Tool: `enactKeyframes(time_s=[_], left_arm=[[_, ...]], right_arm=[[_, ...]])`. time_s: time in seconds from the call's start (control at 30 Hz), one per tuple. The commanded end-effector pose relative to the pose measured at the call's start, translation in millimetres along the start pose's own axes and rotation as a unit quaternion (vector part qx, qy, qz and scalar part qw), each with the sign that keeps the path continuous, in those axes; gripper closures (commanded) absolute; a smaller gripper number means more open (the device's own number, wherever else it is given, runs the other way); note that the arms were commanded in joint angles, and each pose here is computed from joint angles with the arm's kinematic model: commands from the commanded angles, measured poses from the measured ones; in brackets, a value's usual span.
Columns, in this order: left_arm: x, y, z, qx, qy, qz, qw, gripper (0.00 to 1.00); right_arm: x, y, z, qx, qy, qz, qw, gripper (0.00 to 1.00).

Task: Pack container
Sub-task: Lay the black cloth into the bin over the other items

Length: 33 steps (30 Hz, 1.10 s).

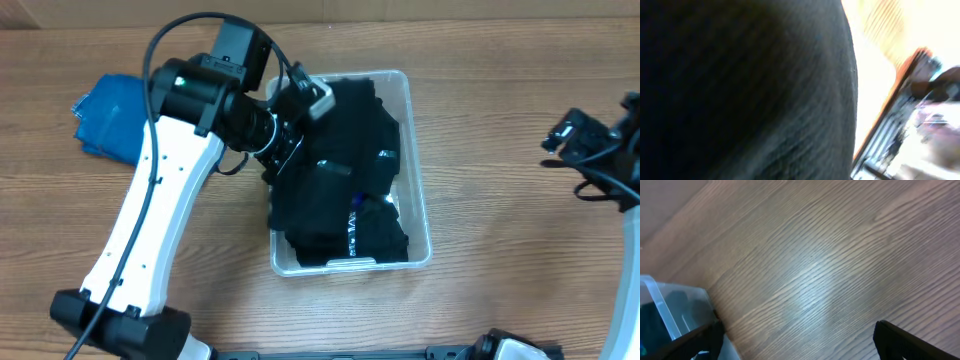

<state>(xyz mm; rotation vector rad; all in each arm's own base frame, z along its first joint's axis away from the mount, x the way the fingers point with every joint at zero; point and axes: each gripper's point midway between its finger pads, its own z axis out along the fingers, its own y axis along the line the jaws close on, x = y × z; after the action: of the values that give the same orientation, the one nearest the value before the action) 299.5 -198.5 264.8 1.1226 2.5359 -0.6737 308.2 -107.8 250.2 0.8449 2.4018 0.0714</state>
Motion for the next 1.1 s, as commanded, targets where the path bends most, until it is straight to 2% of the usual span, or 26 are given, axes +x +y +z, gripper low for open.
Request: enactKeyframes(time_s=[0.0, 0.17, 0.37, 0.53, 0.73, 0.77, 0.8, 0.83, 0.87, 0.9, 0.97, 1.07], left_arm=[[-1, -1, 12, -0.038, 0.048, 0.196, 0.979, 0.96], [0, -3, 46, -0.056, 0.107, 0.240, 0.963, 0.96], [15, -17, 94, -0.022, 0.186, 0.266, 0.946, 0.96], [41, -39, 108, 0.007, 0.250, 0.280, 0.927, 0.96], [63, -31, 137, 0.018, 0.270, 0.286, 0.919, 0.96], [60, -24, 142, 0.002, 0.267, 0.291, 0.919, 0.54], [57, -13, 143, -0.026, 0.269, 0.293, 0.917, 0.00], [49, 3, 143, -0.078, 0.268, 0.281, 0.918, 0.00], [30, 28, 135, -0.178, 0.250, 0.232, 0.923, 0.00], [17, 44, 125, -0.239, 0.231, 0.198, 0.922, 0.00], [1, 55, 109, -0.292, 0.206, 0.166, 0.919, 0.00], [-25, 50, 88, -0.314, 0.149, 0.132, 0.928, 0.00]], right_arm=[[-4, 5, -9, -0.026, -0.009, 0.011, 1.000, 0.00], [-3, 5, -9, -0.026, -0.008, 0.009, 1.000, 0.00], [-3, 5, -9, -0.026, -0.008, 0.009, 1.000, 0.00], [-4, 2, -9, -0.019, -0.011, 0.007, 1.000, 0.00], [-4, 2, -8, -0.018, -0.010, 0.007, 1.000, 0.00], [-4, 2, -8, -0.018, -0.010, 0.007, 1.000, 0.00], [-4, 2, -8, -0.018, -0.010, 0.007, 1.000, 0.00], [-4, 2, -8, -0.018, -0.010, 0.007, 1.000, 0.00], [-4, 2, -8, -0.018, -0.010, 0.007, 1.000, 0.00], [-4, 2, -8, -0.018, -0.010, 0.007, 1.000, 0.00], [-4, 2, -8, -0.018, -0.010, 0.007, 1.000, 0.00], [-4, 2, -8, -0.018, -0.010, 0.007, 1.000, 0.00]])
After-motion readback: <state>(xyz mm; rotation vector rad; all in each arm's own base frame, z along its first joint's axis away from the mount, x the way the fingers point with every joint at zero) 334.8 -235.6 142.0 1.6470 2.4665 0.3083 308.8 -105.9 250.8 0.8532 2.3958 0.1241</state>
